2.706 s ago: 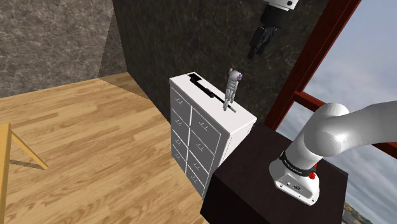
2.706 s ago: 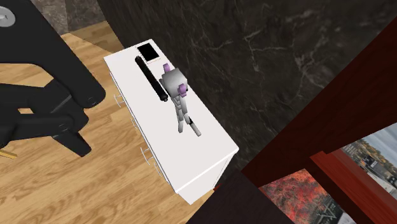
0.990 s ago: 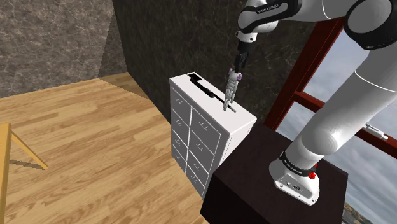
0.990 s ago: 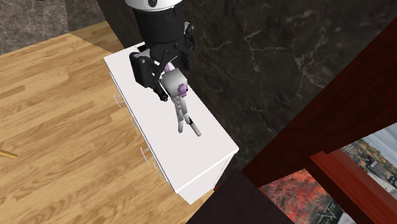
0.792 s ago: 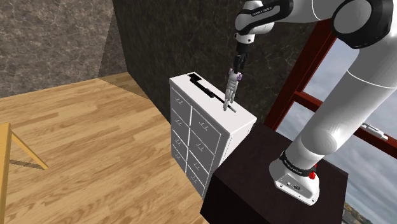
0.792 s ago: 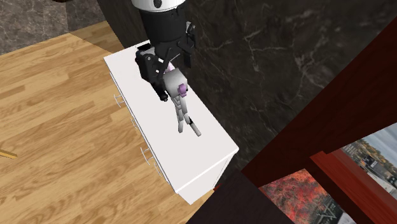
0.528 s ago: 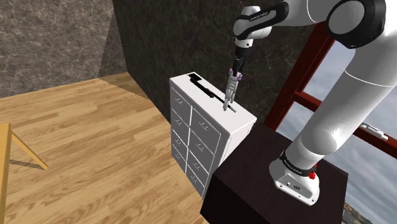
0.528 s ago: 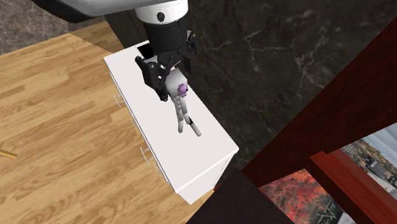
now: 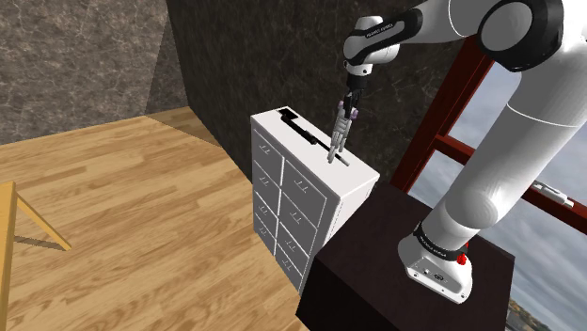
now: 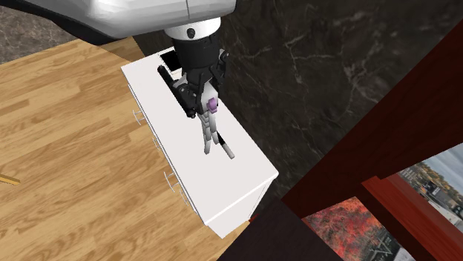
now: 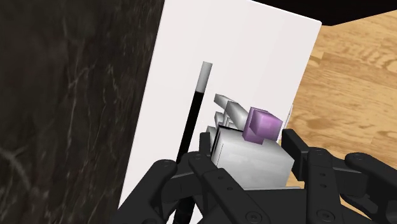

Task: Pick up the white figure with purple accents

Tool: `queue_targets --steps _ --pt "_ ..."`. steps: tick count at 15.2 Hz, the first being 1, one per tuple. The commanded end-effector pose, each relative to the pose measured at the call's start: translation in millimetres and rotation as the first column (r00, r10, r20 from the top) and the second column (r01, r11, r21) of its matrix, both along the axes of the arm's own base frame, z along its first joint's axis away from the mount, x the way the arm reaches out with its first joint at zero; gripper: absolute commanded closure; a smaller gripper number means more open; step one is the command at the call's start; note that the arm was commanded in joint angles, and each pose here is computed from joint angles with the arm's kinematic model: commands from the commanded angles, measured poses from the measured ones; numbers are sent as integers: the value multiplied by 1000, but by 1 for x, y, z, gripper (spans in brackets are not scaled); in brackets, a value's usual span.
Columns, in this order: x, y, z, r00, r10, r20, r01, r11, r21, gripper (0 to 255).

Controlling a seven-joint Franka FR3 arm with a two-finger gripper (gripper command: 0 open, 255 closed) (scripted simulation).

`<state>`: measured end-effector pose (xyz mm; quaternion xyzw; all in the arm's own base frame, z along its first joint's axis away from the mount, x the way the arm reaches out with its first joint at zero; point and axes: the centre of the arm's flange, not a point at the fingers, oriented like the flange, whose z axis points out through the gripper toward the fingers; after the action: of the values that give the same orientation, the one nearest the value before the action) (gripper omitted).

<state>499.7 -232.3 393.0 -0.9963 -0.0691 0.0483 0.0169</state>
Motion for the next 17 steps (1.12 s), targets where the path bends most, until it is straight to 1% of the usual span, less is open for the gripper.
queue_targets --steps 1,6,17 --pt "0 0 0 1000 0 0 0 1000 0 255" --pt "0 -1 0 1000 0 0 0 1000 0 255" --pt "0 -1 59 1000 0 0 0 1000 0 255"
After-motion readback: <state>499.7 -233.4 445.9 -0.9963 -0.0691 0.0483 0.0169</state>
